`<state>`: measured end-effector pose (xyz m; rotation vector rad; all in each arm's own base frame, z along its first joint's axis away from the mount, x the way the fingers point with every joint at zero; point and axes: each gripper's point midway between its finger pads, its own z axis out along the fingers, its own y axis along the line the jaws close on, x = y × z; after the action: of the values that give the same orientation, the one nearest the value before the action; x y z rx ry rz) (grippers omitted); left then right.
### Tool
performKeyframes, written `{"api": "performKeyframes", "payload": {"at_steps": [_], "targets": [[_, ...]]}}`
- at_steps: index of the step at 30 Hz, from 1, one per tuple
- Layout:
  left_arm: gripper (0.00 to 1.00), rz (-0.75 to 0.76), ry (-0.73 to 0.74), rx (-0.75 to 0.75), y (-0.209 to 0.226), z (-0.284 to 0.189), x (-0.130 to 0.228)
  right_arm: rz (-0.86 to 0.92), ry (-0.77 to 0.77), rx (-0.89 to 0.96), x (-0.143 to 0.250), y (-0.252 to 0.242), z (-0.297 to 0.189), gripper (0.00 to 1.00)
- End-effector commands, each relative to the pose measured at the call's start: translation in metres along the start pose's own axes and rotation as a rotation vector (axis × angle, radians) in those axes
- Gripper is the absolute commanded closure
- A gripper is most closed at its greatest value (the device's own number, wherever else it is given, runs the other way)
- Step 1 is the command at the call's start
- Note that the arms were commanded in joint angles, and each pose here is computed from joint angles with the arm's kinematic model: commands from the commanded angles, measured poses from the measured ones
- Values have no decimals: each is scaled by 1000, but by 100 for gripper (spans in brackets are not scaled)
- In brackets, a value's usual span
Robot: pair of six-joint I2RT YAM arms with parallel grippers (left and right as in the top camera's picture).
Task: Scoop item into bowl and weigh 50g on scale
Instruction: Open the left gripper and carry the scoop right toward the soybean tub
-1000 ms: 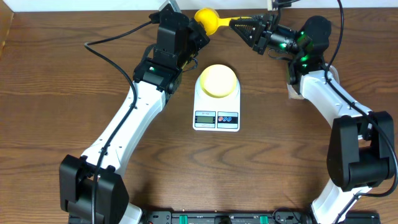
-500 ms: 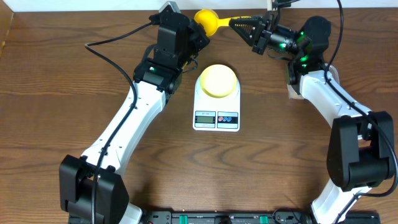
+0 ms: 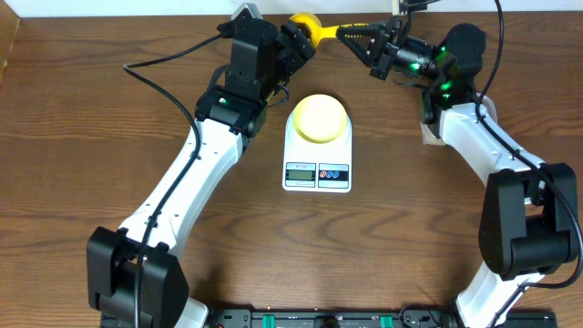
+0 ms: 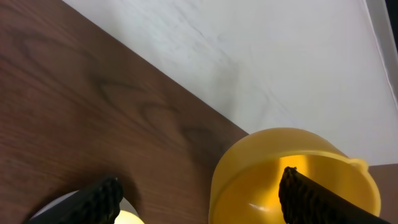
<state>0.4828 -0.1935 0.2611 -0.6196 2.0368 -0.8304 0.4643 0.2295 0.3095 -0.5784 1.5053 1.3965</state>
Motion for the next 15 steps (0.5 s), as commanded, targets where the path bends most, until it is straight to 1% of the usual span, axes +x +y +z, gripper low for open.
{"api": "performKeyframes", "payload": {"at_steps": [1, 8, 15], "targets": [[18, 0, -24, 11, -6, -5, -7, -42, -16, 0, -10, 3, 0, 99], [17, -1, -24, 11, -6, -5, -7, -89, -18, 44, -12, -11, -10, 99], [17, 0, -23, 11, -6, -5, -7, -95, 6, 220, -3, -56, -31, 99]]}}
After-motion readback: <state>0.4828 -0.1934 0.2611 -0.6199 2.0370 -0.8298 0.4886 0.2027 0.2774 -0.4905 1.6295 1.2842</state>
